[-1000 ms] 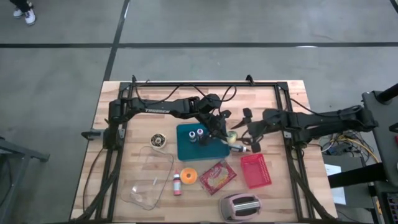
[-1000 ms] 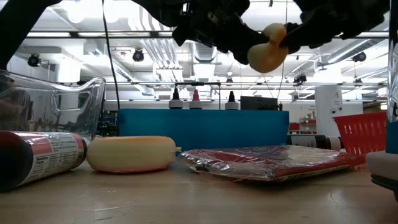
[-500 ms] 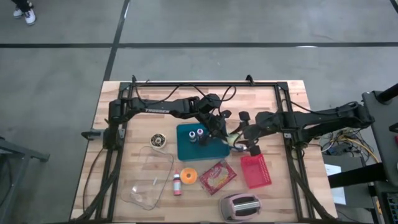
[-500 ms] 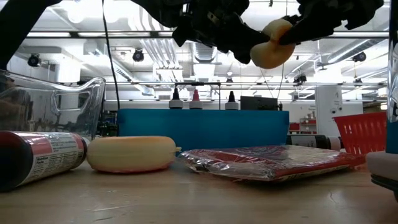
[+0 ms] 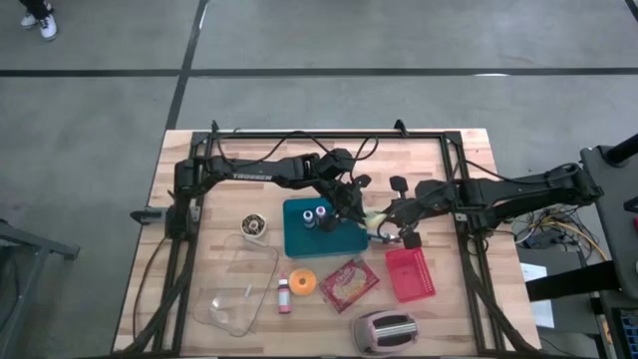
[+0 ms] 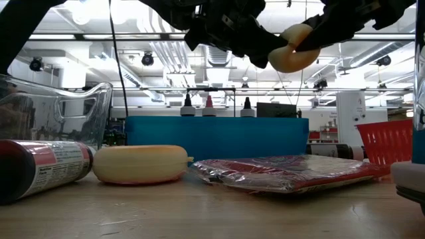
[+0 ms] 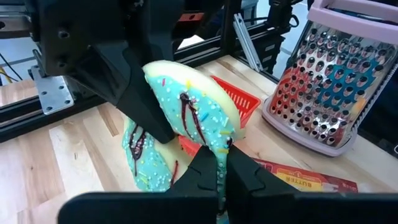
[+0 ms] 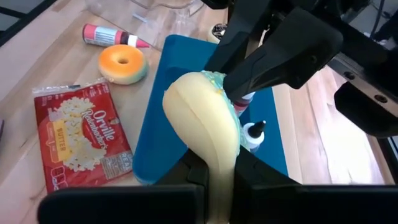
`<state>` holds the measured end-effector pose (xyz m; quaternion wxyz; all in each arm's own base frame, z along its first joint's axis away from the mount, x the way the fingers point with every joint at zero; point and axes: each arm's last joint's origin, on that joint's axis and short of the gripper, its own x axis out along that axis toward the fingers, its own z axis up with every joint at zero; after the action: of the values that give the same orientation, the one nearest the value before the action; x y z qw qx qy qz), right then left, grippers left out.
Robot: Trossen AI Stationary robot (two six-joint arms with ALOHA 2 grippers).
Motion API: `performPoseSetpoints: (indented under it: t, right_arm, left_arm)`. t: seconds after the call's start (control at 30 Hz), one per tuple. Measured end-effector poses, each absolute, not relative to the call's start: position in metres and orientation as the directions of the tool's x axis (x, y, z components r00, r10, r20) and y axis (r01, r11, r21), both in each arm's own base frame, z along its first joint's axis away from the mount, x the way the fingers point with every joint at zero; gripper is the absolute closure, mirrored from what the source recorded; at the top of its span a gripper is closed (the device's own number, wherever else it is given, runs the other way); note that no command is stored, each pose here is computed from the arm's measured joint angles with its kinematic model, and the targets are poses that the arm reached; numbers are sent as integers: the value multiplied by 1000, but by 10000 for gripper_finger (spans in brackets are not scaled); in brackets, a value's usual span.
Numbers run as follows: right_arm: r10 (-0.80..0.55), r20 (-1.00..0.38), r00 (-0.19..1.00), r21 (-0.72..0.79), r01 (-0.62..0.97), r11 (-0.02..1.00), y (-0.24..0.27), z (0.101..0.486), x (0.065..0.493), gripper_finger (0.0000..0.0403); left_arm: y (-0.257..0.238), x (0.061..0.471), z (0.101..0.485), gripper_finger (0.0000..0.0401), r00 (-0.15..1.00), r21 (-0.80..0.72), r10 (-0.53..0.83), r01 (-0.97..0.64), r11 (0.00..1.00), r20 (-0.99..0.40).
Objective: Pick & Place Food Item
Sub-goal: Put the green donut into the red bin
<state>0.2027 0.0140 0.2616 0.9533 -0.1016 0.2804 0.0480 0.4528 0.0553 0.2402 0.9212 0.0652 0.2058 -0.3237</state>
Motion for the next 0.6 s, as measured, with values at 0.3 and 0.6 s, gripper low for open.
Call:
performPoseSetpoints:
  t: [0.3, 0.6]
  right_arm:
    - [46, -549, 835, -165, -162, 973, 18, 261, 203, 391]
    - [21, -570, 821, -160, -135, 978, 17, 259, 201, 392]
  left_arm:
    - [56, 453, 241, 399, 707, -9, -575, 628, 779, -412]
    - [56, 451, 251, 310, 721, 12, -571, 625, 781, -393]
